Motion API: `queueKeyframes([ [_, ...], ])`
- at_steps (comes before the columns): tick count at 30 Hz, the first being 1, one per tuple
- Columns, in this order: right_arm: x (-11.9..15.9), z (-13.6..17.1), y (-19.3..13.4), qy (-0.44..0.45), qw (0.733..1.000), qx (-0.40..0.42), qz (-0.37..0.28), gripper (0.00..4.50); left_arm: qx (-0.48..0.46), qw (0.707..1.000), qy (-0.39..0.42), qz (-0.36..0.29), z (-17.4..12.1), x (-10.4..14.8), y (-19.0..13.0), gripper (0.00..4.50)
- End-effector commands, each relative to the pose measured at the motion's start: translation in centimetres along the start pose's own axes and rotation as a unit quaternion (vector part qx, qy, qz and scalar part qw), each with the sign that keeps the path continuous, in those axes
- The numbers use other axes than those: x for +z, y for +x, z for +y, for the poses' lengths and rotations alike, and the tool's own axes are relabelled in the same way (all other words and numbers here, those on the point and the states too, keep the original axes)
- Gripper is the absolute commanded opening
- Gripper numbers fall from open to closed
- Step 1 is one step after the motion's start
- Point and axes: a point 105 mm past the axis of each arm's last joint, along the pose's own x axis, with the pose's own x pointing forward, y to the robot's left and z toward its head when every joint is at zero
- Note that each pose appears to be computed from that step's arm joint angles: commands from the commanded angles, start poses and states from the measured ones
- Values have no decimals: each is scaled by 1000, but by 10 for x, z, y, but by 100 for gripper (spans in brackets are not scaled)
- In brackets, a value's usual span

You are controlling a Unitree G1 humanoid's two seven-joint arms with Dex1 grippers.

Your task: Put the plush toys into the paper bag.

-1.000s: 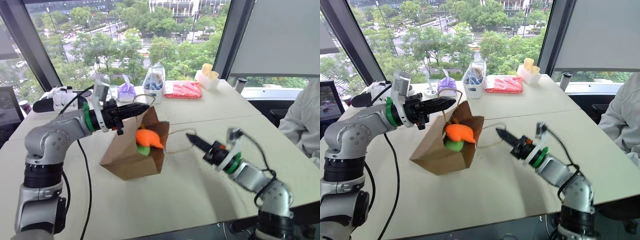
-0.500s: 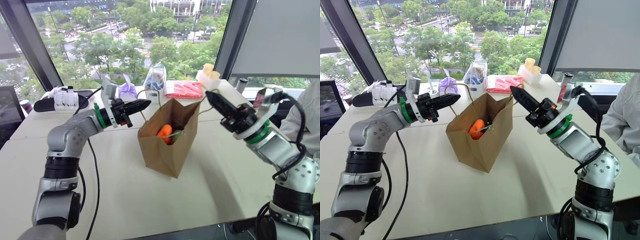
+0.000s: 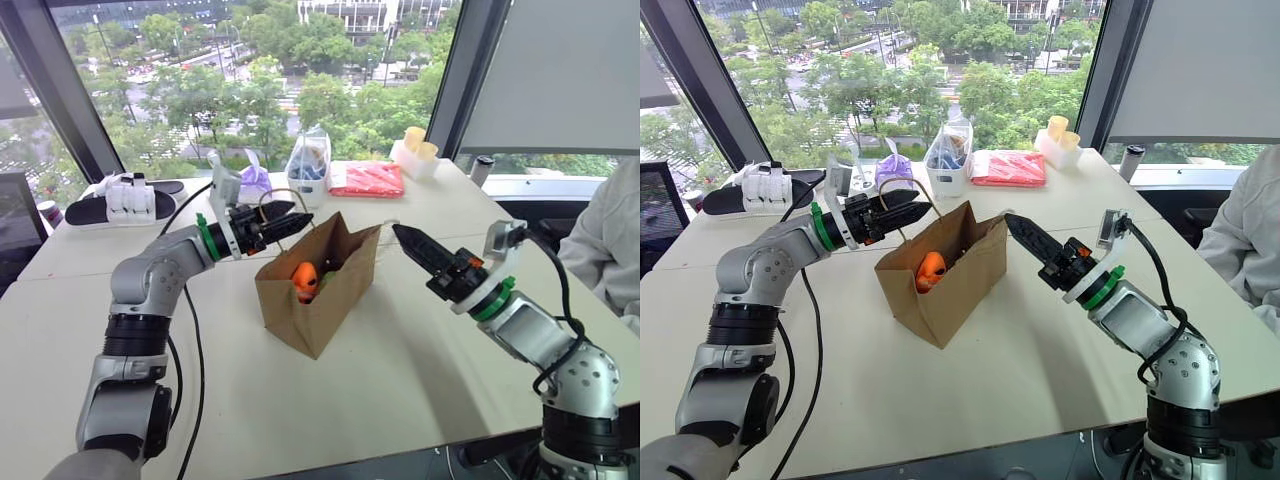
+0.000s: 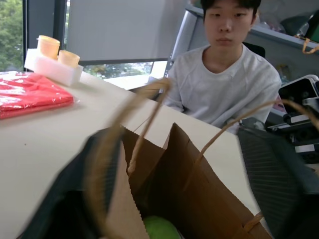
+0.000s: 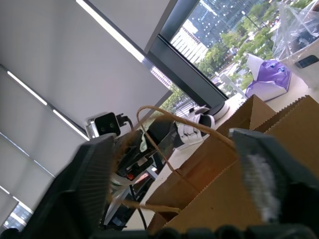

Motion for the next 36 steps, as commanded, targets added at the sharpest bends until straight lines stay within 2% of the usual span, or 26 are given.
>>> queueKeyframes([
  [1,3,14,0,-39,999,19,6,449,0,999,23,-24,-2,16,-3,442],
  [6,-5,24,-13,-33,998,49,22,449,-9,999,3,-46,-8,31,-18,442],
  [12,-42,8,-29,-64,991,0,115,449,9,997,-38,-60,-11,44,-51,442],
  [14,-60,1,-29,-90,983,-17,159,449,62,997,-36,-41,-2,35,-75,442],
  [17,-77,0,-25,-104,977,-11,185,367,118,992,-34,8,1,10,-106,450],
  [21,-90,5,-18,-112,973,8,201,164,145,987,-34,59,-3,-17,-128,450],
  [24,-98,5,-12,-120,969,14,215,15,151,985,-33,75,-5,-29,-132,450],
  [33,-100,-4,13,-138,968,4,207,7,83,989,-1,123,-24,-63,-101,450],
  [36,-101,-3,17,-138,968,10,209,7,52,991,5,124,-32,-67,-87,450],
])
